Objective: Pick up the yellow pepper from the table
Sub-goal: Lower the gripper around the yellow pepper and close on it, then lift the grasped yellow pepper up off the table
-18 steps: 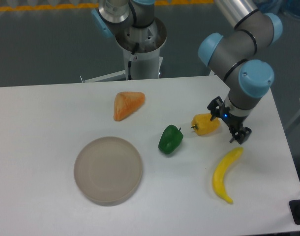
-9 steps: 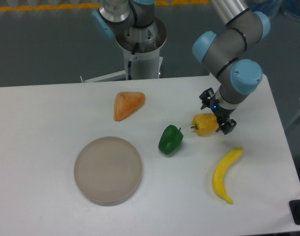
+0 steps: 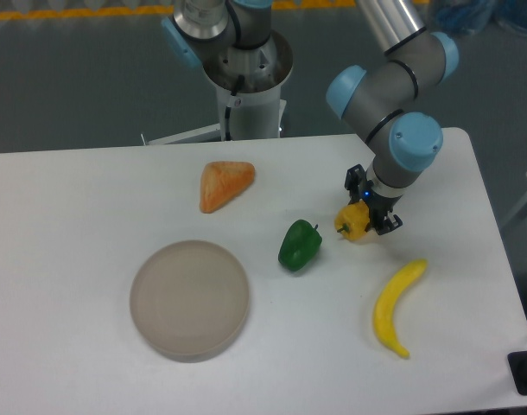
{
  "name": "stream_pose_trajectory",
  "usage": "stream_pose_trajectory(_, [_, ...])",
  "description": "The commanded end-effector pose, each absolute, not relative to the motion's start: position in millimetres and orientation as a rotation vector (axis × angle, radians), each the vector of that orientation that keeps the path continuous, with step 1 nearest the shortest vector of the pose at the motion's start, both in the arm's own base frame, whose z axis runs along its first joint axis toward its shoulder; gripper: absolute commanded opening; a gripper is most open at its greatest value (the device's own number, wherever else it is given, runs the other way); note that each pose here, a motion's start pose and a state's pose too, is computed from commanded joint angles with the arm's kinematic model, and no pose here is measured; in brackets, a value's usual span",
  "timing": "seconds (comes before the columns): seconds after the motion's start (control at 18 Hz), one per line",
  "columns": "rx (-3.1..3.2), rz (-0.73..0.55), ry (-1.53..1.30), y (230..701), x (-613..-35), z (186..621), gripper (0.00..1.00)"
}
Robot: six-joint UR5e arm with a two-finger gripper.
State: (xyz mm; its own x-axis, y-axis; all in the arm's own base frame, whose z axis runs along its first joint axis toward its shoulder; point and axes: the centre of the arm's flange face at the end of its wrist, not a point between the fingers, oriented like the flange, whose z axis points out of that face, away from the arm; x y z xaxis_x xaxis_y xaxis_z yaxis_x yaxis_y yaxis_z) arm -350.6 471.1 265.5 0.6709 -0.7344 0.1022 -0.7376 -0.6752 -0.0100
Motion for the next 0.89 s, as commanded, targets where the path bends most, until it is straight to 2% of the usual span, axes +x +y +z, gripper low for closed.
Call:
stream_pose_trajectory(0.17, [2.852, 0.110, -1.246, 472.9, -358.7, 284.4, 0.27])
stream_pose_trajectory(0.33, [2.877, -0.010, -1.246, 477.1, -369.6, 328.9, 0.26])
stream_pose_trajectory(0.5, [2.892, -0.015, -1.214, 492.6, -385.5, 374.0, 0.25])
stream_pose_trajectory(0.67, [2.951, -0.051, -1.092, 510.2, -397.3, 387.7, 0.23])
stream_pose_trajectory(0.89, [2.968, -0.066, -1.062, 529.8, -401.6, 384.6, 0.21])
